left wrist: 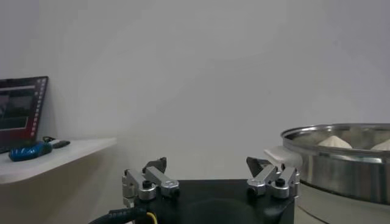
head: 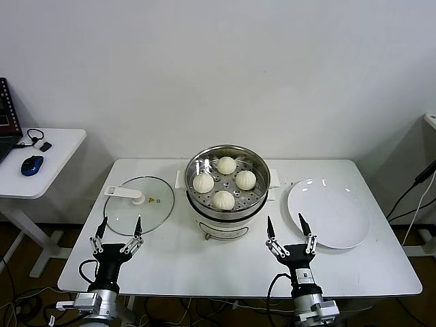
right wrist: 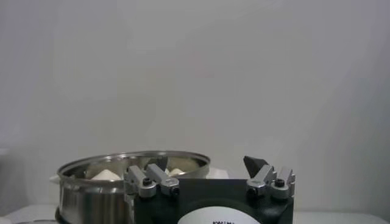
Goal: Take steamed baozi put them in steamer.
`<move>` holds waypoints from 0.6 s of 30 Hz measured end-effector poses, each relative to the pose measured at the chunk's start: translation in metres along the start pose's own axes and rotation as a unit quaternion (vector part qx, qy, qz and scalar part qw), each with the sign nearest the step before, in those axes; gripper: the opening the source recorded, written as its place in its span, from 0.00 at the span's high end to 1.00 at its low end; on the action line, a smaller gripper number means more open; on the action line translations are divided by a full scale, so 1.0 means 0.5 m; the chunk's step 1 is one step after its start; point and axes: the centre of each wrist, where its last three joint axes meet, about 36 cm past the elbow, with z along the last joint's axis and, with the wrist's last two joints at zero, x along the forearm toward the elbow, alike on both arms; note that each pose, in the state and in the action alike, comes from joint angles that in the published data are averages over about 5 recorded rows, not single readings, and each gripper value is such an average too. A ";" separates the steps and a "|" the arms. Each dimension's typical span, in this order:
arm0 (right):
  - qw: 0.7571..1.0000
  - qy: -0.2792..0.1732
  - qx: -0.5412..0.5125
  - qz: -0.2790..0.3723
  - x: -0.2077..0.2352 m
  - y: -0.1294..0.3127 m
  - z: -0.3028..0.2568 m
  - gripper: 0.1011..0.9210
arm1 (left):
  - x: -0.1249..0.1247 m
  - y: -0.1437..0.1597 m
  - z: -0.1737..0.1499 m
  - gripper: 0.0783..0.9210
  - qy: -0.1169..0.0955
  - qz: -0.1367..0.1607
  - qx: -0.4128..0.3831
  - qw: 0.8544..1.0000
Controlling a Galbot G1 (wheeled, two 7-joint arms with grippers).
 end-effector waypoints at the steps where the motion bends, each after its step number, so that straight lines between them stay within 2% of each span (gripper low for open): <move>1: 1.000 0.001 -0.001 0.002 0.005 0.002 0.001 0.12 | 0.000 0.000 -0.001 0.12 0.000 0.000 0.000 1.000; 18: 1.000 0.007 0.000 0.017 0.051 0.019 0.009 0.12 | 0.005 -0.001 -0.004 0.12 -0.002 0.000 0.000 1.000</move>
